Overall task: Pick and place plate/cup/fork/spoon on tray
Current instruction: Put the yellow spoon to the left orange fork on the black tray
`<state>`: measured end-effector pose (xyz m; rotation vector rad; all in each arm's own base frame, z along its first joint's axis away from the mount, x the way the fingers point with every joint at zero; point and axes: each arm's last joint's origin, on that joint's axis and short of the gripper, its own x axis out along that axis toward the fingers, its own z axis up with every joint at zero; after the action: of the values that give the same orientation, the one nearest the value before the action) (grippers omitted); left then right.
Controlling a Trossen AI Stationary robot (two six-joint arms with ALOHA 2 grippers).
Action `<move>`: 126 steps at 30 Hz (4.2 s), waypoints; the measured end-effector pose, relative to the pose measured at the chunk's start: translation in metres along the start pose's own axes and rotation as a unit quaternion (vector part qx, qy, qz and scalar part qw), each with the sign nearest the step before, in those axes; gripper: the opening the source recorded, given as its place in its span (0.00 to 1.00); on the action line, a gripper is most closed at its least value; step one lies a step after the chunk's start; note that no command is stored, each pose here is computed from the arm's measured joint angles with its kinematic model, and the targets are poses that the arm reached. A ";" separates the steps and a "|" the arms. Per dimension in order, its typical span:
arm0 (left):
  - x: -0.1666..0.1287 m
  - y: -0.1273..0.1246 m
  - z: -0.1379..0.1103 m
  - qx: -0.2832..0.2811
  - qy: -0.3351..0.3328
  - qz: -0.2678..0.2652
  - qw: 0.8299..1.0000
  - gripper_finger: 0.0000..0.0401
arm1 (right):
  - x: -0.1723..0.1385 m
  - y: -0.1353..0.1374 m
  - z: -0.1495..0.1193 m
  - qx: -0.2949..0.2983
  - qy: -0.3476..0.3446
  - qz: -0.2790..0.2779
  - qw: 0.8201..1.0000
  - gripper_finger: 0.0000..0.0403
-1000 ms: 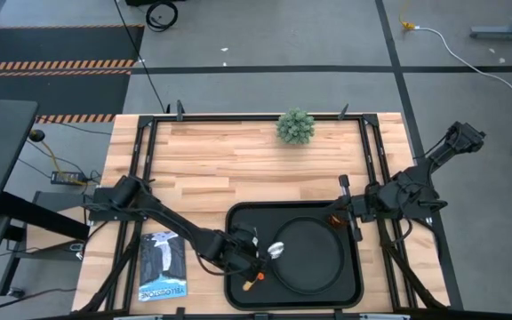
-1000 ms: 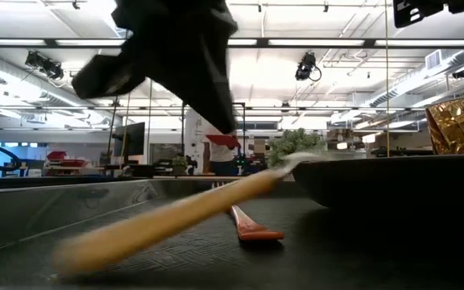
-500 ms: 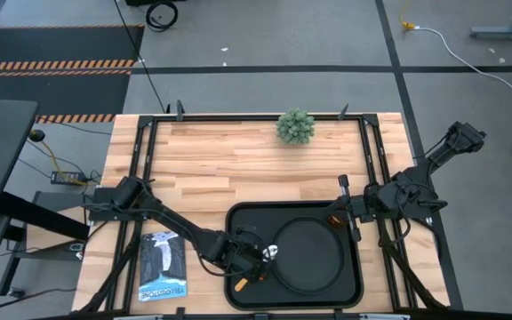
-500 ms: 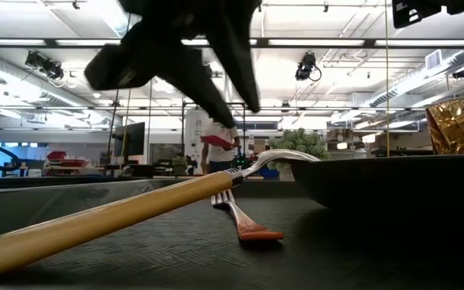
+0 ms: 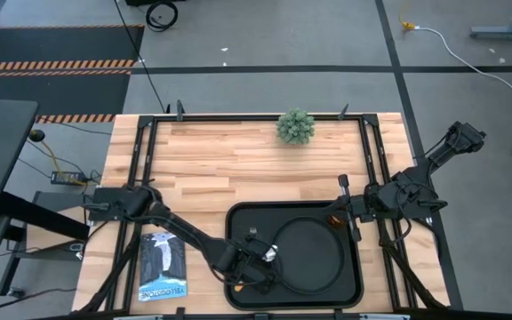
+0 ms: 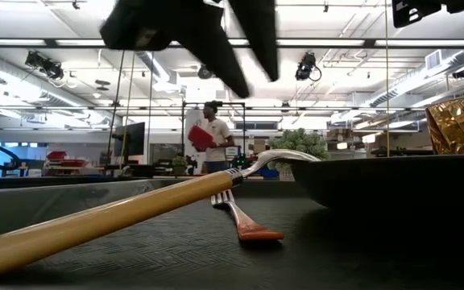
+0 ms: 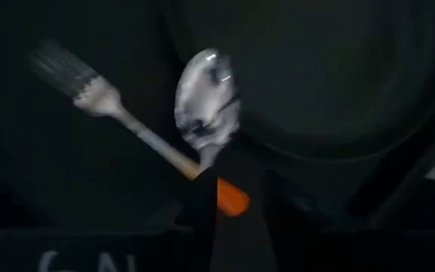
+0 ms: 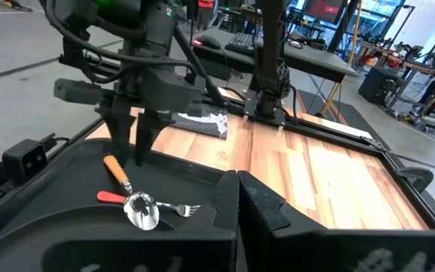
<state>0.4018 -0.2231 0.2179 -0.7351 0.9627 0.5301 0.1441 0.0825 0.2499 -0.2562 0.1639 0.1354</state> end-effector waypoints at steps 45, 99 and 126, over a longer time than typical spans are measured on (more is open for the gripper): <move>0.046 0.006 -0.018 0.055 0.051 0.047 0.996 0.40 | 0.001 0.001 0.000 0.001 -0.001 0.002 1.000 0.02; 0.028 0.017 -0.004 -0.082 0.081 0.193 0.974 0.13 | 0.001 0.001 0.001 0.003 -0.007 0.004 1.000 0.02; 0.050 0.018 -0.001 -0.291 0.046 0.206 0.933 0.13 | 0.002 0.009 0.001 0.023 -0.008 0.041 0.999 0.02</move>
<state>0.4128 -0.2081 0.1680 -1.0994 1.0622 1.1910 0.1447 0.0920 0.2484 -0.2018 0.1612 0.2145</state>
